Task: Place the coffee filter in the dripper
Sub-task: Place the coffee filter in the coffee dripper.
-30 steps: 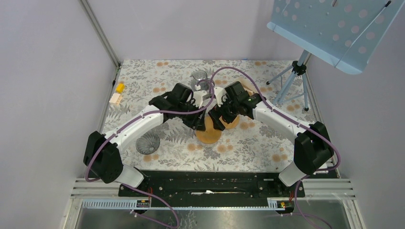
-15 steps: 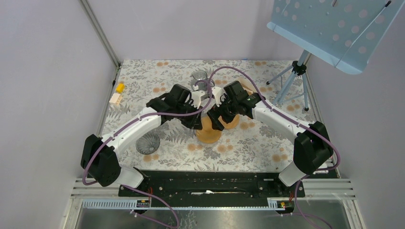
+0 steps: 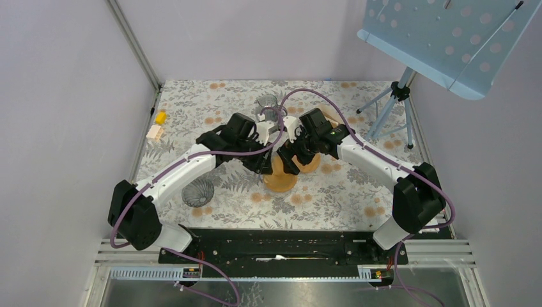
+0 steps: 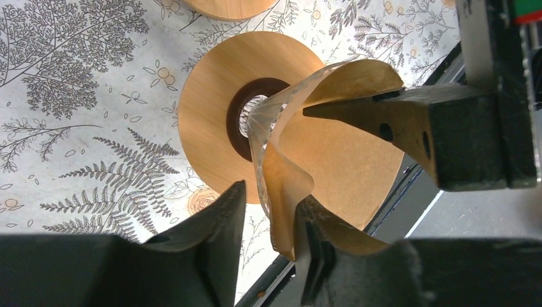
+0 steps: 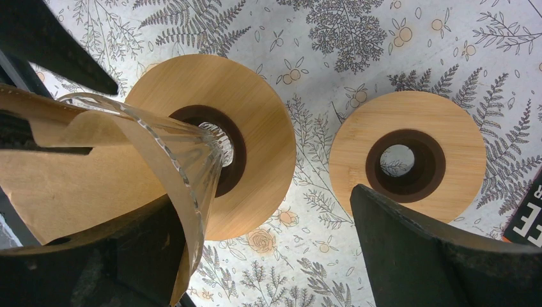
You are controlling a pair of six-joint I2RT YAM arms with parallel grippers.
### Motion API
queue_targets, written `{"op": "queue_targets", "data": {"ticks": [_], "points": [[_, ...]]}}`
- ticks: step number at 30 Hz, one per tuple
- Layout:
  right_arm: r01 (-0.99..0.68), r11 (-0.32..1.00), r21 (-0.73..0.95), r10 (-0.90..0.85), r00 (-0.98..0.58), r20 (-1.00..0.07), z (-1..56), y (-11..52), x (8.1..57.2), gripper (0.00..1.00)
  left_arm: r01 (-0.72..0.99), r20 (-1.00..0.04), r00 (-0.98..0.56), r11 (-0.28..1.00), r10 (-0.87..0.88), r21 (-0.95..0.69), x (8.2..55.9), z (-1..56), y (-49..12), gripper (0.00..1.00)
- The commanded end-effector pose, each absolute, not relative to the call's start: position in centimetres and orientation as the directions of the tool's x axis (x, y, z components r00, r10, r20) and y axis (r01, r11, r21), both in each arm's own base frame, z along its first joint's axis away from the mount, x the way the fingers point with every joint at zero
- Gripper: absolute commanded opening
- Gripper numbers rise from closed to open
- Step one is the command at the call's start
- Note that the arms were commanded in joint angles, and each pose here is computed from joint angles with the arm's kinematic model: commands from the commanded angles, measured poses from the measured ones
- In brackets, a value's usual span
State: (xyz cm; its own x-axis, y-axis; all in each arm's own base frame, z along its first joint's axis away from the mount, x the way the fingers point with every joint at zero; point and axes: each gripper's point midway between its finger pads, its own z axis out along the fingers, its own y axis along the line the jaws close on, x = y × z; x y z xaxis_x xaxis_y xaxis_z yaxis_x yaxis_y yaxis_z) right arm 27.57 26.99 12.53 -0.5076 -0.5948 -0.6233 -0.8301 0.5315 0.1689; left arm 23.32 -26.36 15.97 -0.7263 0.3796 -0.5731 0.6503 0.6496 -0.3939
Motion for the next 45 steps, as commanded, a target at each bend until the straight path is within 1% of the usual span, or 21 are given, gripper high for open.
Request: {"op": "queue_targets", "data": {"ticks": [1, 7, 12, 14, 18, 34, 39, 45], "points": [[-0.862, 0.492, 0.126, -0.596, -0.438, -0.673, 13.7, 27.9, 28.2, 0.99, 0.636, -0.603, -0.721, 0.671, 0.341, -0.381, 24.1, 17.0, -25.9, 0.39], [-0.862, 0.49, 0.132, -0.585, -0.438, -0.682, 13.8, 27.6, 28.2, 1.0, 0.628, -0.622, -0.718, 0.674, 0.311, -0.388, 24.9, 17.9, -25.5, 0.54], [-0.865, 0.479, 0.145, -0.568, -0.433, -0.7, 14.0, 27.4, 27.9, 0.99, 0.634, -0.631, -0.716, 0.655, 0.298, -0.411, 24.9, 18.2, -25.7, 0.69], [-0.867, 0.476, 0.148, -0.565, -0.43, -0.704, 14.0, 27.4, 27.8, 1.0, 0.632, -0.631, -0.716, 0.66, 0.297, -0.406, 25.1, 17.9, -25.6, 0.73], [-0.87, 0.473, 0.142, -0.563, -0.422, -0.711, 13.9, 27.3, 27.7, 1.0, 0.622, -0.633, -0.716, 0.68, 0.294, -0.388, 25.8, 17.2, -25.5, 0.75], [-0.868, 0.484, 0.11, -0.55, -0.4, -0.733, 12.5, 27.3, 28.3, 1.0, 0.582, -0.605, -0.733, 0.747, 0.31, -0.322, 27.0, 14.6, -24.4, 0.75], [-0.876, 0.474, 0.088, -0.547, -0.371, -0.75, 14.0, 27.3, 28.4, 1.0, 0.587, -0.618, -0.726, 0.741, 0.303, -0.326, 27.0, 15.2, -24.3, 0.77], [-0.906, 0.412, 0.096, -0.525, -0.322, -0.788, 16.7, 27.8, 27.5, 1.0, 0.601, -0.643, -0.711, 0.721, 0.284, -0.345, 27.1, 17.0, -24.5, 0.82]]}}
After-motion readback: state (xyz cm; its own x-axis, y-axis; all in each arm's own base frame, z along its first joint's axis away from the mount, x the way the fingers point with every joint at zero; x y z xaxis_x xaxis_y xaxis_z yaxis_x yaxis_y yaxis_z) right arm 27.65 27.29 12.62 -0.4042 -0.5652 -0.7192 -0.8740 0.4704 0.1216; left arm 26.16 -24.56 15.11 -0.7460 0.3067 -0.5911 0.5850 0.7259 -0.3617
